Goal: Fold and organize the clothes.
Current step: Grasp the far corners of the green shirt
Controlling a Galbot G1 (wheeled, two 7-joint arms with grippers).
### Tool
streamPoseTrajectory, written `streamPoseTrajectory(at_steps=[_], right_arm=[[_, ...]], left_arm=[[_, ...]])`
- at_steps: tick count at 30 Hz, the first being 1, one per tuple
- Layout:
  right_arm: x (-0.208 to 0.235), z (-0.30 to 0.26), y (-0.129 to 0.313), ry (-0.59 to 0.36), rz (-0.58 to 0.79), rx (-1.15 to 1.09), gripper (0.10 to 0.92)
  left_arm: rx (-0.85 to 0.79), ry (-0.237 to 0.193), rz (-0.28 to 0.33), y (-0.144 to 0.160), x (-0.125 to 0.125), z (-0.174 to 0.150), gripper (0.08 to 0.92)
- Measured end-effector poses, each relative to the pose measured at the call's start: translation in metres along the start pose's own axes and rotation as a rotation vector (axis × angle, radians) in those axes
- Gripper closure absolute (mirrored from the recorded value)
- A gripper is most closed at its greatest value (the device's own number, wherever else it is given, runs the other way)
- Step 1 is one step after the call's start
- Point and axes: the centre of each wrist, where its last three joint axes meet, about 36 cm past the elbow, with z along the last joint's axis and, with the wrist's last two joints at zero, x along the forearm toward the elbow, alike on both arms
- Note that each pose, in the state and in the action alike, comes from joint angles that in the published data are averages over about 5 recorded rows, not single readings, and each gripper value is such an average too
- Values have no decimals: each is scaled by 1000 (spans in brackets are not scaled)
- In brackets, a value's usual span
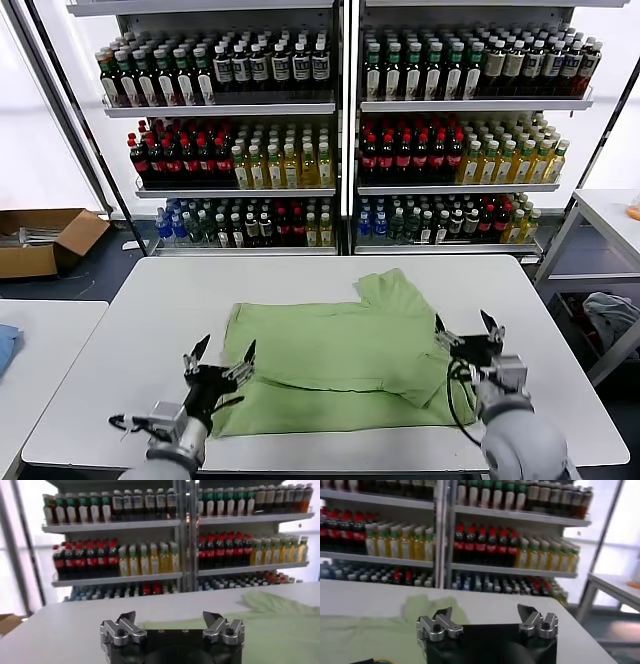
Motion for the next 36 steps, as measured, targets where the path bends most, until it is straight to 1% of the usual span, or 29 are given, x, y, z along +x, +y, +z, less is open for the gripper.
streamPoseTrajectory(at_steps=[3, 8, 13, 17, 21, 25, 36], right_arm=[[-31, -8, -3, 14, -20, -1, 200], [-78, -17, -3, 45, -41, -14, 200], [-118, -23, 1, 72, -43, -32, 200], [-144, -27, 8, 96, -42, -46, 200], [-166, -29, 14, 125, -39, -62, 200], [-183, -24, 22, 162, -41, -71, 200], [-213, -13, 36, 228, -32, -85, 200]], left_arm=[[-13, 9, 22, 9, -31, -3, 177], [-34, 47, 44, 24, -81, -7, 177], [-52, 88, 36, 37, -122, -10, 177], [-63, 125, 24, 45, -147, -10, 177], [-65, 163, 8, 53, -166, -8, 177], [-60, 198, -6, 60, -178, -4, 177], [-52, 259, -10, 64, -192, 7, 177]])
